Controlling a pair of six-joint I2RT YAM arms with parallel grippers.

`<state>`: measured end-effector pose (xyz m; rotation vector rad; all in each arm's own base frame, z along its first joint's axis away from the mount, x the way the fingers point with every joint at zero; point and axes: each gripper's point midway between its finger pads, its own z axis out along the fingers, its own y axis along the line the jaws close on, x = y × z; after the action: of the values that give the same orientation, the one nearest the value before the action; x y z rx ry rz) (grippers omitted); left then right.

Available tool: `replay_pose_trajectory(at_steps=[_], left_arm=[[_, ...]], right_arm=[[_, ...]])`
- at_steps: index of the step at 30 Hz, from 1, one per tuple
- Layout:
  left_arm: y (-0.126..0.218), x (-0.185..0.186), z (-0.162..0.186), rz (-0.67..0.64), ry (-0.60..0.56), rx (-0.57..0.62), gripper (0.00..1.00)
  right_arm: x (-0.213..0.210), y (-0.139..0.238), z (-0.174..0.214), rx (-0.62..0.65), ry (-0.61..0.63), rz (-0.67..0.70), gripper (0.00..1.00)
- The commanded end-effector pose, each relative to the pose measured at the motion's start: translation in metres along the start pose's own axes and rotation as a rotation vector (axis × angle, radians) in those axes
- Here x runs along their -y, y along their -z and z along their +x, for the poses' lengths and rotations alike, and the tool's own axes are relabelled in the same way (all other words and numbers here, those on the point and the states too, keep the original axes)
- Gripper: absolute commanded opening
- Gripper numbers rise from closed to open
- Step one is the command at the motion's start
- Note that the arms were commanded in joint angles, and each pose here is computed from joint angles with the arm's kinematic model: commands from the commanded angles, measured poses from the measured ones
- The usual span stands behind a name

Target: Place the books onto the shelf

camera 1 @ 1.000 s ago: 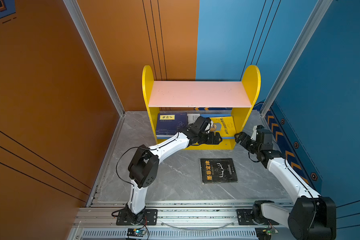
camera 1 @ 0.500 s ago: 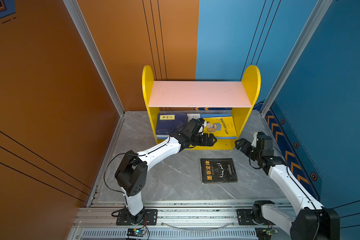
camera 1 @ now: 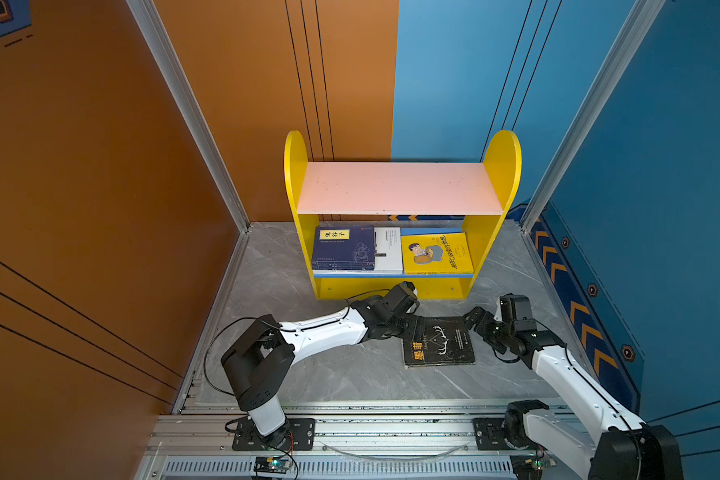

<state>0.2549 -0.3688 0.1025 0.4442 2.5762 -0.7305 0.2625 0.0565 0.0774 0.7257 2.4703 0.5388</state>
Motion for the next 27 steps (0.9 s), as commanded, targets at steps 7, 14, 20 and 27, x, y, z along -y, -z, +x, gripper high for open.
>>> replay_pose_trajectory(at_steps=[7,14,20,27], left_arm=[[-0.039,-0.035,0.021,-0.159,0.067,-0.085,0.72],[-0.051,-0.039,0.023,-0.142,0.096,-0.105,0.70],[-0.053,-0.021,0.008,-0.059,0.093,-0.049,0.58],[-0.032,-0.005,-0.015,0.045,0.107,0.092,0.40]], right_arm=[[0.016,-0.017,0.030,-0.079,-0.016,0.083,0.91],[0.015,-0.029,0.040,-0.096,0.002,0.102,0.90],[0.008,-0.041,0.047,-0.116,0.019,0.096,0.87],[0.007,-0.050,0.051,-0.143,0.032,0.103,0.84]])
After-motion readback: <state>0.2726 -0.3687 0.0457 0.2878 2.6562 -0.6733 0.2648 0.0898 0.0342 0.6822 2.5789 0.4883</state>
